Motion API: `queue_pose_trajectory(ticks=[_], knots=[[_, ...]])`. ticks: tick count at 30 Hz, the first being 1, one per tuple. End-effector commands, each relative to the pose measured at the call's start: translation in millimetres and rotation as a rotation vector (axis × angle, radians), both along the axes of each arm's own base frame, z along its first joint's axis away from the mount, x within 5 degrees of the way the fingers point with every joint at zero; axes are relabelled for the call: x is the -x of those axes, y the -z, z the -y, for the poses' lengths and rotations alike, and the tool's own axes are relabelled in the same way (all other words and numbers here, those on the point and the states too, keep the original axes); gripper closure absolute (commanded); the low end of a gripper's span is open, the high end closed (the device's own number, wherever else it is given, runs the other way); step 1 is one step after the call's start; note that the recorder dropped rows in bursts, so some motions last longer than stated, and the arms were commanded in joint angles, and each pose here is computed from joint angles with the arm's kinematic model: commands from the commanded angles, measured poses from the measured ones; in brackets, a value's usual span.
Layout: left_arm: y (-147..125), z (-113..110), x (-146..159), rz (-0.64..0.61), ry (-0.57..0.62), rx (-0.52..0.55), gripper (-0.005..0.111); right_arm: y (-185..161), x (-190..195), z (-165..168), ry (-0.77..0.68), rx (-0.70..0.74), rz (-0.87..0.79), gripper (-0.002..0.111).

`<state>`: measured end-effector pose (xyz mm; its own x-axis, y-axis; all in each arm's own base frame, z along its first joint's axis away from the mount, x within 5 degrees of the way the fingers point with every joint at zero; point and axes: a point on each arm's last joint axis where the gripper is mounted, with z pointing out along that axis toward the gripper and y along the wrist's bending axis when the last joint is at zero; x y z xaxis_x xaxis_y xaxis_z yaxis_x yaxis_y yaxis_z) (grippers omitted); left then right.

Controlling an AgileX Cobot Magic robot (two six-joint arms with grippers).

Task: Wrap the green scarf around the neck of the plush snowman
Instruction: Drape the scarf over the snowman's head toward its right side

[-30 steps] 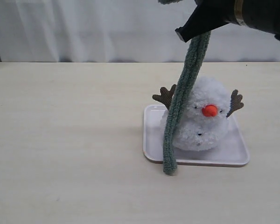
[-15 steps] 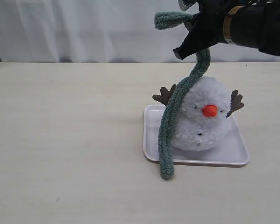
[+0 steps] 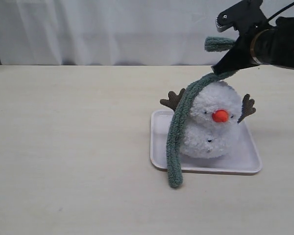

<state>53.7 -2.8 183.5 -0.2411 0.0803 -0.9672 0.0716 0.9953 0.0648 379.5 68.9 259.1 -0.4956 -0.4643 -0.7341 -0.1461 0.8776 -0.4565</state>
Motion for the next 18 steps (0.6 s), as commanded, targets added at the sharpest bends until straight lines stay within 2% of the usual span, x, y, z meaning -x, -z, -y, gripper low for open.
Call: queue_pose_trajectory(ticks=[1, 7, 11, 18], knots=[[0, 0, 0, 0.010, 0.006, 0.003, 0.107, 7, 5, 7, 0.091, -0.039, -0.072, 0.104], [0, 0, 0, 0.010, 0.006, 0.003, 0.107, 14, 12, 5, 0.141, -0.125, -0.175, 0.103], [0, 0, 0, 0.010, 0.006, 0.003, 0.107, 16, 16, 9, 0.177, -0.093, -0.222, 0.094], [0, 0, 0, 0.010, 0.006, 0.003, 0.107, -10, 27, 8, 0.148, -0.134, -0.169, 0.092]])
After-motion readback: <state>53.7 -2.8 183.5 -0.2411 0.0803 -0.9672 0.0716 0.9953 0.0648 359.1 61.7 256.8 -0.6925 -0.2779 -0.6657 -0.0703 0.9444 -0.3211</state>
